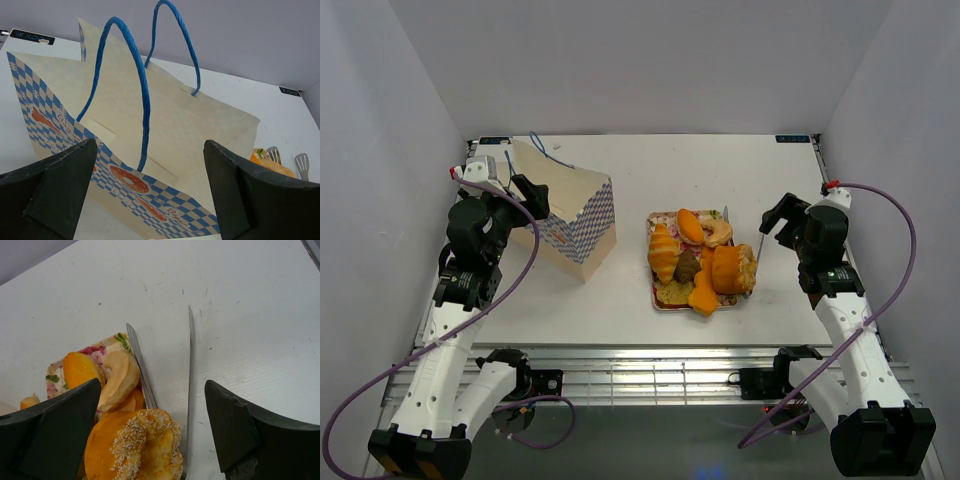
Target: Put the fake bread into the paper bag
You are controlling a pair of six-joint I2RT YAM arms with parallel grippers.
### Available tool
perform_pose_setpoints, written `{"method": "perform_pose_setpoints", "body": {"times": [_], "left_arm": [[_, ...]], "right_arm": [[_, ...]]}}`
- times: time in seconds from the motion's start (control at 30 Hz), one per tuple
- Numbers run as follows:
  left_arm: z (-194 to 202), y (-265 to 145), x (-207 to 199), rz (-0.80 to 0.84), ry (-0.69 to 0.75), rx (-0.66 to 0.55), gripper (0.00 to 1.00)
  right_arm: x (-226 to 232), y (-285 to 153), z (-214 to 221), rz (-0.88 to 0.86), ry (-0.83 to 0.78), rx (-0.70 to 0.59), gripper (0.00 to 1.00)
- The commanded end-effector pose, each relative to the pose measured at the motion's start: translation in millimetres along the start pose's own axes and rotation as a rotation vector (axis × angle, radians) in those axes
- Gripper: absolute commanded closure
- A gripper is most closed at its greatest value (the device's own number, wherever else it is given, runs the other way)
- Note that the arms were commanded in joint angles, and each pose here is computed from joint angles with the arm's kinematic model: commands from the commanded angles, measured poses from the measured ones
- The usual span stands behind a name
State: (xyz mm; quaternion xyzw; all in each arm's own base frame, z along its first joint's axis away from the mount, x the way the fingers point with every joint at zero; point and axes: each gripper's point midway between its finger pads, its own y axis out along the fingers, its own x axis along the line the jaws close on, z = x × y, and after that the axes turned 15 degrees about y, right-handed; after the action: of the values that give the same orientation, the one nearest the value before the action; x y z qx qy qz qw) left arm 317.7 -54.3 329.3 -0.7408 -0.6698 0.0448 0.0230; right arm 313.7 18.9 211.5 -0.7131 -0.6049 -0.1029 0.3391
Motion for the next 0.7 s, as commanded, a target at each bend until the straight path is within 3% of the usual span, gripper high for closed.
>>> {"method": "perform_pose_setpoints", "body": {"times": [0.0,0.17,0.5,0.67], "left_arm": [[-4,-1,1,0.004,0.006,-0.018,0.02],[-3,-1,-1,0.013,0.006,-0.015,0.02],[-4,-4,0,0.010,0.007,-0.021,0.02],[-1,-3,0,0.007,0.009,-0.013,0.02]], "right_arm": [[-1,2,-11,0.032,0.036,-0.038,0.10],[-10,3,-14,0.065,0.027,-0.071,0.10],[-52,22,27,0.195,-0.029,0.030,0.10],[-69,32,44,0.254,-0.018,0.076,0.00]]}}
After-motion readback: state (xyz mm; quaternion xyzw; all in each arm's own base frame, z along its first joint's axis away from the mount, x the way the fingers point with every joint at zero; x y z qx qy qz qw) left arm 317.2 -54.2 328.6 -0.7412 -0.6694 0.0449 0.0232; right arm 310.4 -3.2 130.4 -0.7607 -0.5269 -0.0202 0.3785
